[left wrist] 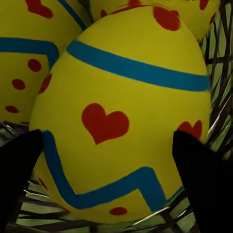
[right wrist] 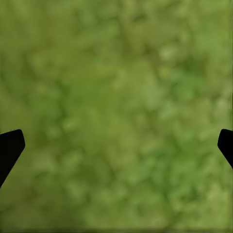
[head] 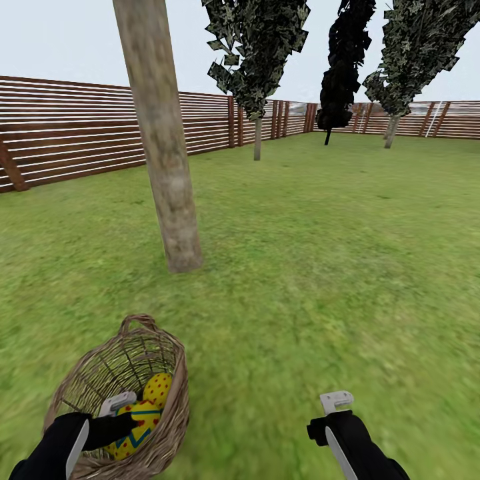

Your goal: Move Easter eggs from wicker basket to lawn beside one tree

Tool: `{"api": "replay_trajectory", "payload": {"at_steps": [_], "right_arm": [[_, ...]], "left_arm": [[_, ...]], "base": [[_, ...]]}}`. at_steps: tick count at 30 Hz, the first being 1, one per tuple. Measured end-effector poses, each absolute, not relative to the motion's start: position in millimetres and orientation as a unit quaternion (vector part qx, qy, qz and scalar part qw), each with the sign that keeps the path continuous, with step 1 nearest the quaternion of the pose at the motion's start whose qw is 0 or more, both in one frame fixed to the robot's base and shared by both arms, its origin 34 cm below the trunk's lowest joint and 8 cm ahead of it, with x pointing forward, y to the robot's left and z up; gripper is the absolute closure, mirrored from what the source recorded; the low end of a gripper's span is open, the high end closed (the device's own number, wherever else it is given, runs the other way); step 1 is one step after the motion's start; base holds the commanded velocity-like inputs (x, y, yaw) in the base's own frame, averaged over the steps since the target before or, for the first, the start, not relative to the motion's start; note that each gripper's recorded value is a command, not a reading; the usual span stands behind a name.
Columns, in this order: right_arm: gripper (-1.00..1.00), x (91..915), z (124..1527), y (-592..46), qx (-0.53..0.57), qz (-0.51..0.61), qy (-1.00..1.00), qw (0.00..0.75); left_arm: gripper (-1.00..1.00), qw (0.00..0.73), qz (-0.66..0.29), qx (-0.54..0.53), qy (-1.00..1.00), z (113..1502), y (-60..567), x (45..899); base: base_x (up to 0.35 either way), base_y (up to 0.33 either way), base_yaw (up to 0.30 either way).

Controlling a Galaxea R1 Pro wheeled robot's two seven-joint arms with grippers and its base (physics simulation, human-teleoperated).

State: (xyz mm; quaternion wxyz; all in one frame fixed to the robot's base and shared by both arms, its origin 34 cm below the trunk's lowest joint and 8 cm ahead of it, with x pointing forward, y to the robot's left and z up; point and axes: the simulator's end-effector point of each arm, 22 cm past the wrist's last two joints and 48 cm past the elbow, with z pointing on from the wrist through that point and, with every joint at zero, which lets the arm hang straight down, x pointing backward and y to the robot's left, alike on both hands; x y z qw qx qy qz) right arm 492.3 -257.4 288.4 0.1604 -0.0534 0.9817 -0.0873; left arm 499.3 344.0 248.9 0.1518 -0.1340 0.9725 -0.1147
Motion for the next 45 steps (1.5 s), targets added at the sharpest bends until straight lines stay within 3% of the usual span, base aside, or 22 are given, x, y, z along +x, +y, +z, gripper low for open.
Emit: {"api": "replay_trajectory", "payload": {"at_steps": [27,28,45], "right_arm": [[-1.00,492.3,288.5,-257.4,-0.054,-0.088,0.982,0.161],[-1.00,492.3,288.5,-257.6,-0.054,-0.088,0.982,0.161],[-1.00,492.4,288.3,-256.3,-0.054,-0.087,0.982,0.161]], "left_arm": [[1.00,0.152,-0.114,-0.136,0.972,248.6,344.9,499.0],[-1.00,0.152,-0.114,-0.136,0.972,248.6,344.9,498.9],[-1.00,0.154,-0.113,-0.132,0.973,248.6,344.3,499.8]], "base": [[0.000,0.000,0.000],[0.000,0.000,0.000],[0.000,0.000,0.000]]}}
